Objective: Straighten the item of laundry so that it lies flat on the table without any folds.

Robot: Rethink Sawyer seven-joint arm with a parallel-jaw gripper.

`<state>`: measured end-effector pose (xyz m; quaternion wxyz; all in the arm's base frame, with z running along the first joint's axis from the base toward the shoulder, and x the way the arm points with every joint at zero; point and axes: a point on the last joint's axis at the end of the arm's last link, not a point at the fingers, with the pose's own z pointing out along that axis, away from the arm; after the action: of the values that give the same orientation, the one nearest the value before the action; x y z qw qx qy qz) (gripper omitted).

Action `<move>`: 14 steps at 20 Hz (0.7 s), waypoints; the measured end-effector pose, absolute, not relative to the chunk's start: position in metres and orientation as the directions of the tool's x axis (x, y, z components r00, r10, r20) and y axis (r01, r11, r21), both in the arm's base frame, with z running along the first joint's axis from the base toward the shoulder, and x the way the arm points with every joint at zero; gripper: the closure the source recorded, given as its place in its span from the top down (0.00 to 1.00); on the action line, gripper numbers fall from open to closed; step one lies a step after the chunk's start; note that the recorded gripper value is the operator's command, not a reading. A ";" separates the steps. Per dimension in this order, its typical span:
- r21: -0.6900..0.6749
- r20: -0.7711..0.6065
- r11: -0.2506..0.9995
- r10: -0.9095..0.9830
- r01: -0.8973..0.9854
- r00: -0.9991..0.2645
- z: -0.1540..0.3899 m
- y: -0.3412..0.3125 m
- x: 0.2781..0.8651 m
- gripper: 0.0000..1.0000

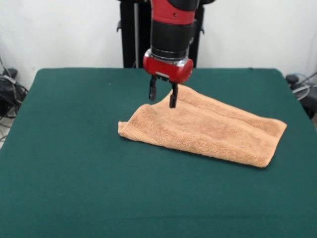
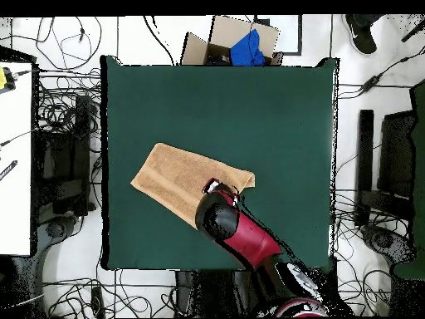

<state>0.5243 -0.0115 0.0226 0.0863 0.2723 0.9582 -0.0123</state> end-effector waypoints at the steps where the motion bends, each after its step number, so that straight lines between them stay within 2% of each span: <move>1: 0.020 -0.170 0.851 0.521 0.525 -0.837 0.024 -0.013 0.523 1.00; 14: -0.024 -0.145 0.835 0.541 0.549 -0.829 0.028 -0.035 0.510 1.00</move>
<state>0.5097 -0.0354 0.0284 0.0661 0.2852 0.9556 -0.0325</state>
